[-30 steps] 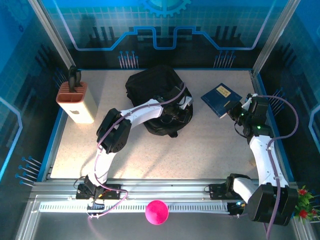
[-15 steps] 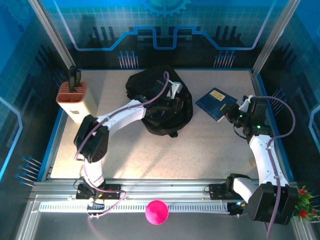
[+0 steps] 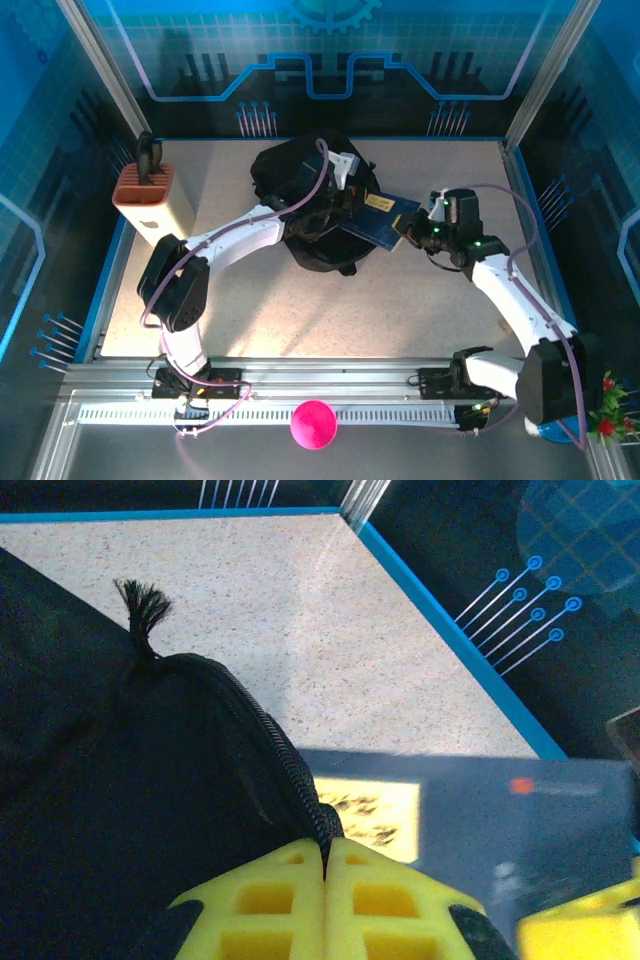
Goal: Pack the student bag
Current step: Place the book in the student bag.
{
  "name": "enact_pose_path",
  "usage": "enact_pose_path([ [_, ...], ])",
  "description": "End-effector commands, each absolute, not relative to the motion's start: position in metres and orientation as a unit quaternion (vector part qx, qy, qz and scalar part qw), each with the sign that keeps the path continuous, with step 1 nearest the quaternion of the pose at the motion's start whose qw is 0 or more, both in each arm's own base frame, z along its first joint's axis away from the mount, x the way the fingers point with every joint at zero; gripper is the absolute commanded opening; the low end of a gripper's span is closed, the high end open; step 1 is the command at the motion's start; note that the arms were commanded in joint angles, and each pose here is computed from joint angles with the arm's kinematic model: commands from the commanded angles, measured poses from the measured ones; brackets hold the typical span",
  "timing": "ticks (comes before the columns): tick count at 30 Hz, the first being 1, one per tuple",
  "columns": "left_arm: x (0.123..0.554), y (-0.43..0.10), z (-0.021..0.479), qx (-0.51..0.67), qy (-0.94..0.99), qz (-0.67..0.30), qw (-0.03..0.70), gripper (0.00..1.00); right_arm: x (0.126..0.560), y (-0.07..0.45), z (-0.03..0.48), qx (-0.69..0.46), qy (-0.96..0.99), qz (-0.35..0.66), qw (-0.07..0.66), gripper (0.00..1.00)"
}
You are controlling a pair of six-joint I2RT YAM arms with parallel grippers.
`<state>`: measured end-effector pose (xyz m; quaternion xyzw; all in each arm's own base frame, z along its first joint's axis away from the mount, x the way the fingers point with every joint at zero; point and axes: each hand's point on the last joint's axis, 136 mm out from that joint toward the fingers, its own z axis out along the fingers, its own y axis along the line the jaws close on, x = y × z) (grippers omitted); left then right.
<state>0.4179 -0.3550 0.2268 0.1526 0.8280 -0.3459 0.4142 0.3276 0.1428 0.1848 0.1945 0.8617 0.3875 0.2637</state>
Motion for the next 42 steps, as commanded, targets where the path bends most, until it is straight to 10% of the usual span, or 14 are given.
enact_pose_path([
  [1,0.405,-0.364,0.285,0.168,0.776,-0.403,0.455,0.04,0.347,0.162,0.202,0.196,0.842,0.414,0.286,0.00],
  [23,0.398,-0.357,0.305,0.144,0.764,-0.426,0.462,0.04,0.428,0.216,0.106,0.327,0.840,0.340,0.267,0.02],
  [35,0.401,-0.350,0.303,0.128,0.770,-0.423,0.461,0.05,0.413,0.232,0.085,0.305,0.855,0.368,0.202,0.41],
  [42,0.403,-0.348,0.299,0.124,0.771,-0.421,0.461,0.05,0.390,0.222,0.083,0.298,0.865,0.358,0.187,0.43],
])
